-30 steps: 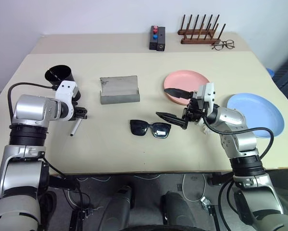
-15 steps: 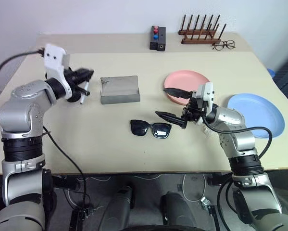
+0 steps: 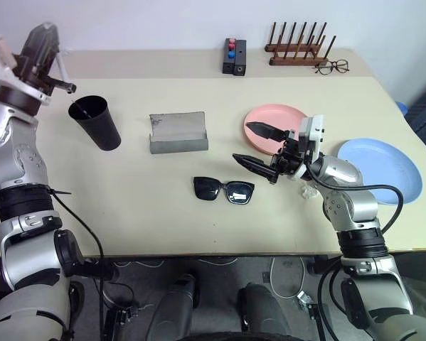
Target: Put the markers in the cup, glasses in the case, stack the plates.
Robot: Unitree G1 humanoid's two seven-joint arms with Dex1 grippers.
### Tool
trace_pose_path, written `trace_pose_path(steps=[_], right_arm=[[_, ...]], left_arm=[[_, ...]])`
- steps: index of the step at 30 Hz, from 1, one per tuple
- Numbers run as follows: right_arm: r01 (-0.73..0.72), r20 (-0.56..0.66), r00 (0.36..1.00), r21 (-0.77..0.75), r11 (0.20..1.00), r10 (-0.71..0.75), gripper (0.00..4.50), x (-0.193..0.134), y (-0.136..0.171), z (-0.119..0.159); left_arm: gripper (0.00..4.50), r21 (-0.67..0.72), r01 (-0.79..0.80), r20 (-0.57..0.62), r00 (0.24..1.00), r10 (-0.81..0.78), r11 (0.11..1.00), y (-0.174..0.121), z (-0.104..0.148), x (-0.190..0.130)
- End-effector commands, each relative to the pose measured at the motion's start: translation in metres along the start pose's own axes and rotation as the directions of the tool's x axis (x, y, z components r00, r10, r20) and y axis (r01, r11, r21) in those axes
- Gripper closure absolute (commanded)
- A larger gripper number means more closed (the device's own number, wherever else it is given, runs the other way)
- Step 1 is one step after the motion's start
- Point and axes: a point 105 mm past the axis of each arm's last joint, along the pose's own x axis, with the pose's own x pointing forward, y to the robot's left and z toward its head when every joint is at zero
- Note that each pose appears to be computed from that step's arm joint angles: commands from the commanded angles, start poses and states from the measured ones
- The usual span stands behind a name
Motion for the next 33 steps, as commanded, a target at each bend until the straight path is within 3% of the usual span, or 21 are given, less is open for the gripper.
trace_pose_path(steps=[1, 17, 27, 30, 33], right_arm=[[-0.019, 0.029, 0.999, -0.046, 0.999, 0.020, 0.00, 0.004, 0.003, 0.012], [-0.015, 0.008, 1.000, -0.048, 0.999, 0.015, 0.00, 0.000, 0.009, 0.012], [-0.007, -0.001, 1.000, -0.051, 0.999, 0.006, 0.00, -0.002, 0.011, 0.011], [-0.006, -0.002, 1.000, -0.053, 0.999, 0.006, 0.00, -0.001, 0.010, 0.011], [-0.009, -0.003, 1.000, -0.055, 0.998, 0.008, 0.00, -0.001, 0.011, 0.011]], left_arm=[[4.47, 0.003, -0.019, 0.101, 0.995, 0.019, 1.000, 0.014, 0.013, -0.003], [4.47, -0.084, -0.026, 0.016, 1.000, 0.027, 0.996, 0.011, -0.041, -0.017], [4.47, -0.100, -0.039, -0.011, 0.999, 0.038, 0.994, 0.009, -0.049, -0.017], [3.30, -0.091, -0.070, -0.026, 0.997, 0.068, 0.993, 0.014, -0.051, -0.020], [1.85, -0.096, -0.072, -0.016, 0.997, 0.071, 0.993, 0.014, -0.049, -0.018]])
